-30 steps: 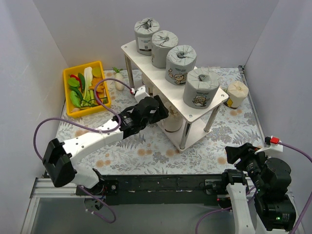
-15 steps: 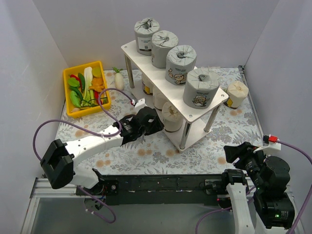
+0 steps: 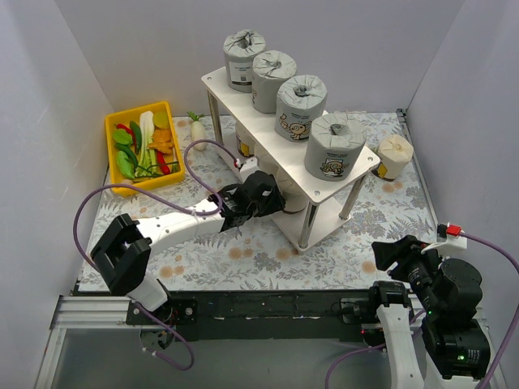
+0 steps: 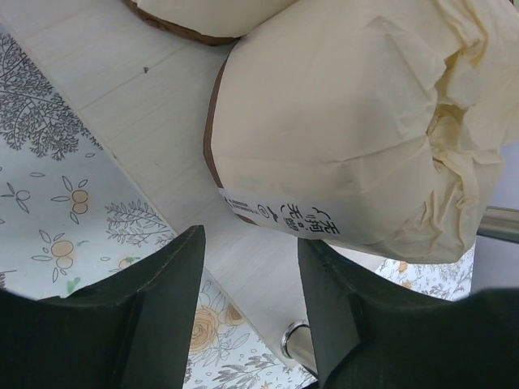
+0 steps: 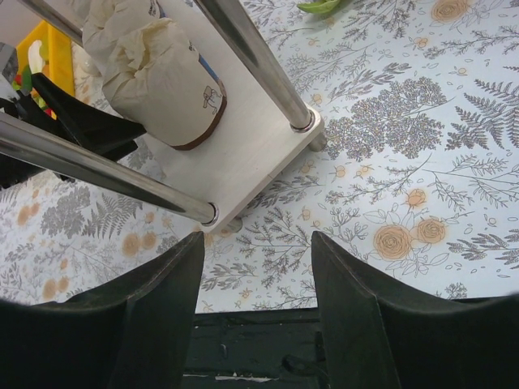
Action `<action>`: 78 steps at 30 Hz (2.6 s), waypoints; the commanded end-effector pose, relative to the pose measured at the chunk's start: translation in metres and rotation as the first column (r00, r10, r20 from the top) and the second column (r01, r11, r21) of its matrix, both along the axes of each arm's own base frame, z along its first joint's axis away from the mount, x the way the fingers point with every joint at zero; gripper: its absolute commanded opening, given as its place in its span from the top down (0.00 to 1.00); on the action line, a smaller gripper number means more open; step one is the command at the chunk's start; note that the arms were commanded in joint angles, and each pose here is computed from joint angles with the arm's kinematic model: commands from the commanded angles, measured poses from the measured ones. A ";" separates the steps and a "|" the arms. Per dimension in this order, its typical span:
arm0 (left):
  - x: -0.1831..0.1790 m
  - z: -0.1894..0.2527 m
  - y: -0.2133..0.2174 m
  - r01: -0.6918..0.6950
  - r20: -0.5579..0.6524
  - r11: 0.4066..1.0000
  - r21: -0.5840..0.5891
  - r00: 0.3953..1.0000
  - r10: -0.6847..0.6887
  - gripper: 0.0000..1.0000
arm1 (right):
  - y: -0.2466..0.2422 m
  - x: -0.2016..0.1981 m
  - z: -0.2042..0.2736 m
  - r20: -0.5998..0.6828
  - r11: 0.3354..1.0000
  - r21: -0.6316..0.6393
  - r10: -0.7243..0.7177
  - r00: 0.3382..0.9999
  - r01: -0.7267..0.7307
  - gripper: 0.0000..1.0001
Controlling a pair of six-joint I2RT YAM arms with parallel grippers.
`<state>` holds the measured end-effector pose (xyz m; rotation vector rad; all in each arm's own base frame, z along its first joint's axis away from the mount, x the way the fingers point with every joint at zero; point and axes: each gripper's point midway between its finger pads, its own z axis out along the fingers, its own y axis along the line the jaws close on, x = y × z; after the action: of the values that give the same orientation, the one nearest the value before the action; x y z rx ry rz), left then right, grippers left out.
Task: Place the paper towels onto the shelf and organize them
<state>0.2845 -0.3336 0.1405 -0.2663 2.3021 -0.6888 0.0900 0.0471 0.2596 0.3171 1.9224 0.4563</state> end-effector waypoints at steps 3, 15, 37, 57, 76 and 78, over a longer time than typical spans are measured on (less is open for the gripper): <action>0.016 0.030 -0.005 -0.005 0.093 1.000 -0.022 0.996 0.007 0.52 | 0.003 0.016 0.008 0.027 1.000 0.025 0.005 1.000 -0.005 0.37; -0.007 0.065 0.064 -0.089 0.194 0.996 0.025 0.978 0.082 0.41 | -0.016 0.082 0.014 -0.007 0.994 0.003 -0.105 0.994 0.105 0.38; -0.036 0.058 0.183 -0.165 0.449 0.912 0.376 0.893 -0.024 0.02 | -0.110 0.293 -0.026 -0.136 0.846 -0.124 -0.532 0.836 0.518 0.33; -0.035 0.058 0.194 -0.186 0.467 0.881 0.435 0.883 -0.045 0.02 | -0.171 0.385 -0.081 -0.254 0.743 -0.048 -0.655 0.711 0.668 0.34; -0.034 0.052 0.203 -0.222 0.459 0.849 0.479 0.888 -0.027 0.02 | -0.175 0.393 -0.136 -0.343 0.763 -0.097 -0.628 0.698 0.639 0.48; -0.033 0.053 0.204 -0.225 0.461 0.849 0.478 0.887 -0.024 0.02 | -0.174 0.388 -0.137 -0.346 0.771 -0.110 -0.621 0.703 0.627 0.56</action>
<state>0.2496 -0.1388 0.1939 0.0451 1.9150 -0.0821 0.4765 -0.1225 0.1109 1.1297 2.0244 -0.0503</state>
